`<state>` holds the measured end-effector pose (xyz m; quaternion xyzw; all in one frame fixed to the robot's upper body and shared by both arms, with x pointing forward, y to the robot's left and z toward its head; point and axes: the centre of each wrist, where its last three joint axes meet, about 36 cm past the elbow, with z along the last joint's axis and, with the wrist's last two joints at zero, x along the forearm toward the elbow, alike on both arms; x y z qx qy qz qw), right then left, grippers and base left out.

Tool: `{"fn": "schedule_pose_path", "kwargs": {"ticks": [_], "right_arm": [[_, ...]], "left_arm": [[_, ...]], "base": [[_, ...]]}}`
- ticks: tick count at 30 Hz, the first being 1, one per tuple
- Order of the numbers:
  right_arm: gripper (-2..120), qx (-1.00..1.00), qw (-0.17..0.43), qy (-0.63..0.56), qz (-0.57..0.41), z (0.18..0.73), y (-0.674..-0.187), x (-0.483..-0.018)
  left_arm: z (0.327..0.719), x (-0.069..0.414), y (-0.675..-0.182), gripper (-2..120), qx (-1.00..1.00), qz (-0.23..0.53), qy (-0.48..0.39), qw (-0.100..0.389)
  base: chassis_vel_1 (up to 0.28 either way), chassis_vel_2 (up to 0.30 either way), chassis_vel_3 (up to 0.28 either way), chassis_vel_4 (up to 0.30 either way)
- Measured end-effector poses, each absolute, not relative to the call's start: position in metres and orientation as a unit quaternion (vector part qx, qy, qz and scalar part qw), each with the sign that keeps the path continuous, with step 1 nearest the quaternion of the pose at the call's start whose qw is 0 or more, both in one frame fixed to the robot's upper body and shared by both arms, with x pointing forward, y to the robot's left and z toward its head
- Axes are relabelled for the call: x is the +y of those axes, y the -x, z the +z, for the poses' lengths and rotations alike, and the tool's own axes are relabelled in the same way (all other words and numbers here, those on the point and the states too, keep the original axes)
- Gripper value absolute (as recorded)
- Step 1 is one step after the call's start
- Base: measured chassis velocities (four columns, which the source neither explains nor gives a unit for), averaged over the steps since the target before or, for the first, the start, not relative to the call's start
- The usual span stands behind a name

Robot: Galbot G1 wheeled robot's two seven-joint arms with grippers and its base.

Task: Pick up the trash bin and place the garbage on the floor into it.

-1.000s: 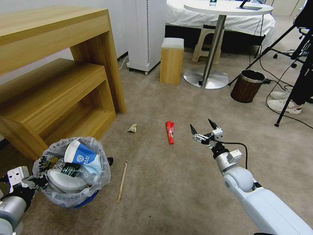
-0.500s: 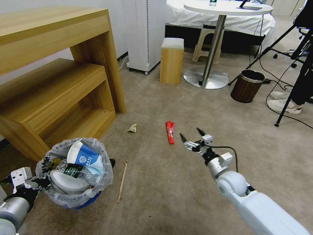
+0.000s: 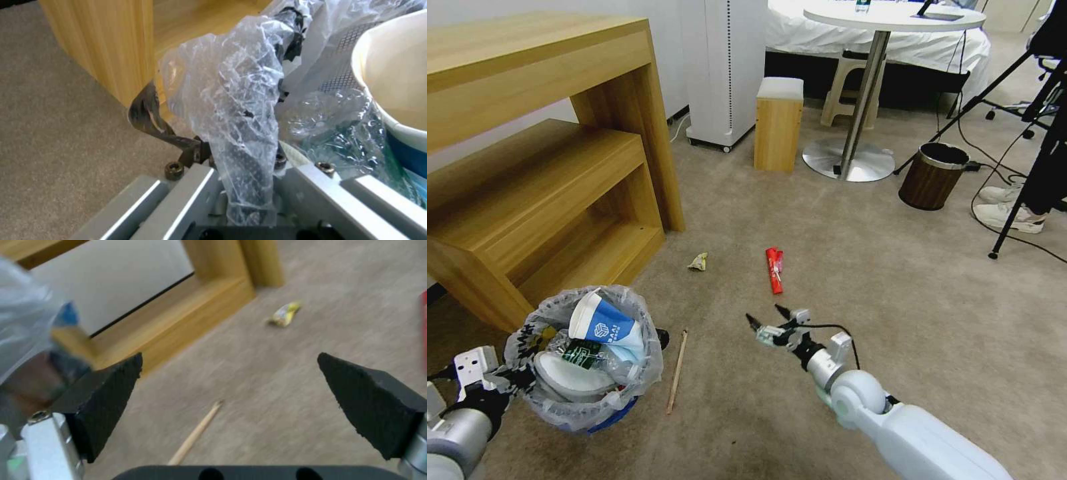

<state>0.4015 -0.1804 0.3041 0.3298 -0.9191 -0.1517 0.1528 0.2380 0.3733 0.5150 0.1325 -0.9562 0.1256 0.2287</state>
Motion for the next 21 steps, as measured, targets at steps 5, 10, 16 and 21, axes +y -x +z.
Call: {"fn": "schedule_pose_path", "kwargs": {"ticks": [5, 10, 16, 21], "right_arm": [[100, -0.911, 0.175, -0.343, -0.15, 0.294, -0.393, -0.173], [100, -0.904, 0.199, -0.342, -0.163, 0.28, -0.399, -0.167], [100, -0.893, 0.215, -0.339, -0.203, 0.271, -0.414, -0.143], [100, -0.874, 0.236, -0.343, -0.251, 0.266, -0.421, -0.11]], "left_arm": [[0.513, 0.371, -0.237, 1, -0.955, 0.127, -0.133, 0.23], [0.512, 0.369, -0.235, 1, -0.955, 0.129, -0.133, 0.233], [0.511, 0.367, -0.232, 1, -0.954, 0.13, -0.135, 0.236], [0.508, 0.365, -0.23, 1, -0.952, 0.131, -0.138, 0.239]], "base": [[0.0, 0.0, 0.0, 0.0], [0.0, 0.0, 0.0, 0.0], [0.0, 0.0, 0.0, 0.0], [0.0, 0.0, 0.0, 0.0]]}}
